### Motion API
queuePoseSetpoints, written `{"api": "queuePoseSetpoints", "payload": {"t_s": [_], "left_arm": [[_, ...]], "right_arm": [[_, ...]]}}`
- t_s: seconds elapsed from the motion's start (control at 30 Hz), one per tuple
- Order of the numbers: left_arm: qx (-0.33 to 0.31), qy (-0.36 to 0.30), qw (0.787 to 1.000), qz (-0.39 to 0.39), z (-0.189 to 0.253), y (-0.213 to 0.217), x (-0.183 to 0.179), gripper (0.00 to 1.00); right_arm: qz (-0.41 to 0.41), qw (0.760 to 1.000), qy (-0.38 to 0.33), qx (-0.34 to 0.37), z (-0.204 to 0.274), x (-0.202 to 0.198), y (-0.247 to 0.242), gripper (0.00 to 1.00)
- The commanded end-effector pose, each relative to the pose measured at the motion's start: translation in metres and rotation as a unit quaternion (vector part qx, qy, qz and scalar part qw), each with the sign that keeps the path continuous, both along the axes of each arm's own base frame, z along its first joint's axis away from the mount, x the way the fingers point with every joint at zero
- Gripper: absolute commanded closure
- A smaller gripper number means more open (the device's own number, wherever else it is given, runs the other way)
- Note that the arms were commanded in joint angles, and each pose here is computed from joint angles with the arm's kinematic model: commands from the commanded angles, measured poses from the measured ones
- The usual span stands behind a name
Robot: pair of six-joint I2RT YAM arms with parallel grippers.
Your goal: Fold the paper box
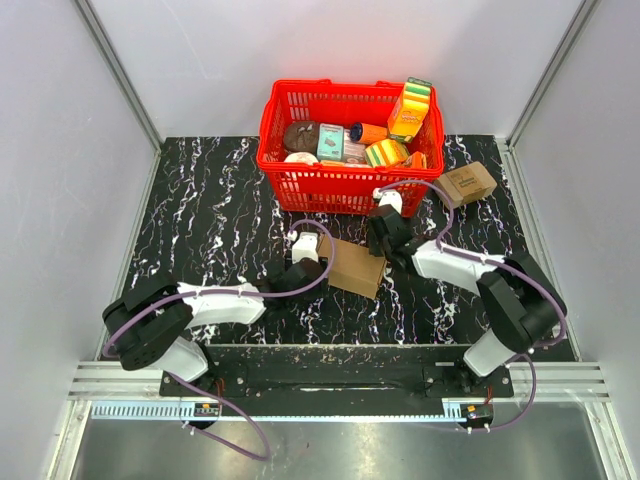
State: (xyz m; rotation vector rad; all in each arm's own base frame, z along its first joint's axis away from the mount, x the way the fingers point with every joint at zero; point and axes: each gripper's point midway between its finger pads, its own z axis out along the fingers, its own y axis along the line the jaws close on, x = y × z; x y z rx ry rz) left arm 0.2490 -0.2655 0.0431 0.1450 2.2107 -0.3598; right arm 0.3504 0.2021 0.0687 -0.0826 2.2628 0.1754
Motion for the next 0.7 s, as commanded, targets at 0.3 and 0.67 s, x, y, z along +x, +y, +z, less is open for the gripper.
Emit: {"api": "queuePoseSetpoints", "payload": {"t_s": [0.3, 0.67], "left_arm": [[-0.024, -0.002, 1.0, -0.004, 0.002, -0.009, 0.001, 0.43], [-0.009, 0.004, 1.0, 0.008, 0.002, 0.0, -0.001, 0.44]], "right_arm": [[-0.02, 0.998, 0.044, -0.036, -0.017, -0.002, -0.006, 0.78], [0.022, 0.99, 0.134, 0.029, -0.027, -0.061, 0.002, 0.8]]}}
